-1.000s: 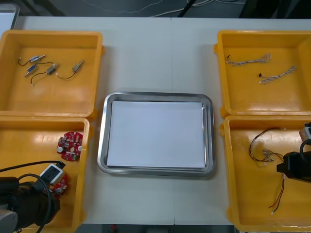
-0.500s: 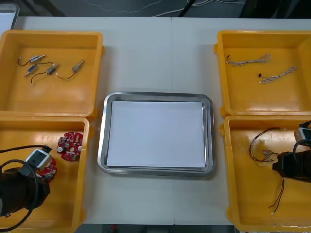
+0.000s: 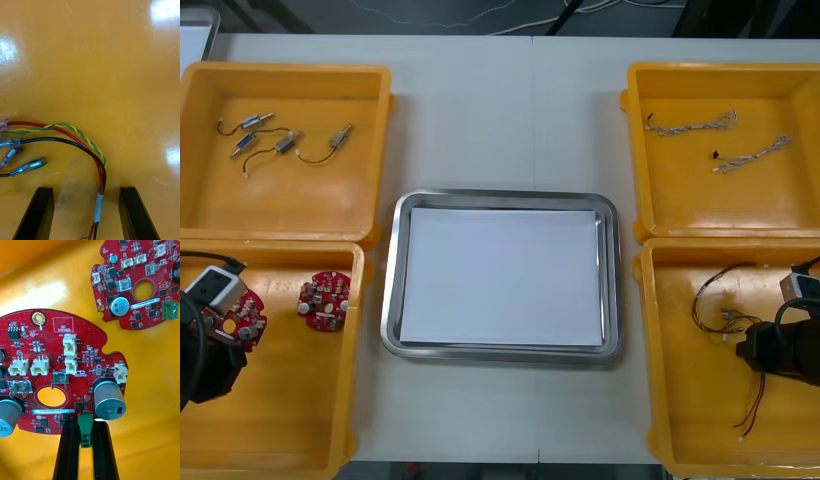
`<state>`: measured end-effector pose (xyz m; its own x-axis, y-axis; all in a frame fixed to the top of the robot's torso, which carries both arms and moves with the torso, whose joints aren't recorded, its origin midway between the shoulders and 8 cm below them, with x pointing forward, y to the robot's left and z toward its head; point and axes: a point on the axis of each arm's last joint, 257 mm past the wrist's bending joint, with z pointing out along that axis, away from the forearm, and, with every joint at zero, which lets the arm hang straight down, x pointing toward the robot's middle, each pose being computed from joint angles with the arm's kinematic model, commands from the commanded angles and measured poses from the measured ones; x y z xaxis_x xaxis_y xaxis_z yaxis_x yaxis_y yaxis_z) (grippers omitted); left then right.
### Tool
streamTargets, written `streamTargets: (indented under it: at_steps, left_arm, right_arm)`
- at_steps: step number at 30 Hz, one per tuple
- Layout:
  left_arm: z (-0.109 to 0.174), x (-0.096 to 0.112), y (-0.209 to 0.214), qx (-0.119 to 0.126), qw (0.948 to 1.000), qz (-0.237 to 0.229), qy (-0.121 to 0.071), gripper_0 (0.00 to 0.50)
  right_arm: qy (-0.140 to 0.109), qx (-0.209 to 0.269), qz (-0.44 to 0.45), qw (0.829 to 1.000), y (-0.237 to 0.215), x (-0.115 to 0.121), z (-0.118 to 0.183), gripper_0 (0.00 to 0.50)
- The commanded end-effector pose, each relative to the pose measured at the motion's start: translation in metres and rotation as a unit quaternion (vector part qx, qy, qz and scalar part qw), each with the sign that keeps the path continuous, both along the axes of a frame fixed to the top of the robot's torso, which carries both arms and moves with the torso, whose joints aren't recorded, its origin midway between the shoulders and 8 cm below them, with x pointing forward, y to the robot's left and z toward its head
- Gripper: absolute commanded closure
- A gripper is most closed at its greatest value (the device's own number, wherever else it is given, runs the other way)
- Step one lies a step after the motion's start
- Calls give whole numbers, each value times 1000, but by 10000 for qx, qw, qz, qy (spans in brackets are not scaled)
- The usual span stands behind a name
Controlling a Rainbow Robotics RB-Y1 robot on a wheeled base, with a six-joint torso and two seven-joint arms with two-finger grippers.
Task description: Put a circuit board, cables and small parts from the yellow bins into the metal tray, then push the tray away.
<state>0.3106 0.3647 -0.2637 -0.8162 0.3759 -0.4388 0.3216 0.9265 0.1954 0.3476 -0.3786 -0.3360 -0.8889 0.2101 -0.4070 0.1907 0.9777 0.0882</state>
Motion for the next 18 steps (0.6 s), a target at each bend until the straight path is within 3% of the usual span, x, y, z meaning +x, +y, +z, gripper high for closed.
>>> streamTargets:
  at_steps: [1,5,11,12,13,15,16,18]
  left_arm:
    - [41,14,0,-252,9988,332,-245,500]
    - [52,14,-4,-412,9980,464,-137,500]
    - [65,20,-6,-400,9968,684,-131,500]
    - [67,20,-6,-399,9963,751,-87,500]
    - [70,19,-6,-399,9959,814,-54,500]
    - [75,19,-8,-404,9951,906,-19,500]
    - [78,18,-8,-407,9945,969,15,500]
    - [82,17,-10,-448,9935,1042,73,500]
  right_arm:
    - [107,-253,124,9995,-10,-11,-11,0]
    - [110,-257,127,9995,-10,-10,-17,0]
    - [123,-333,142,9993,-11,-11,-18,0]
    - [130,-340,137,9992,-11,-11,-18,120]
    - [123,-337,129,9993,-11,-11,-18,273]
    - [130,-321,134,9993,-10,-11,-18,465]
    - [130,-321,134,9993,-10,-11,-18,500]
    - [111,-323,128,9993,-10,-10,-18,500]
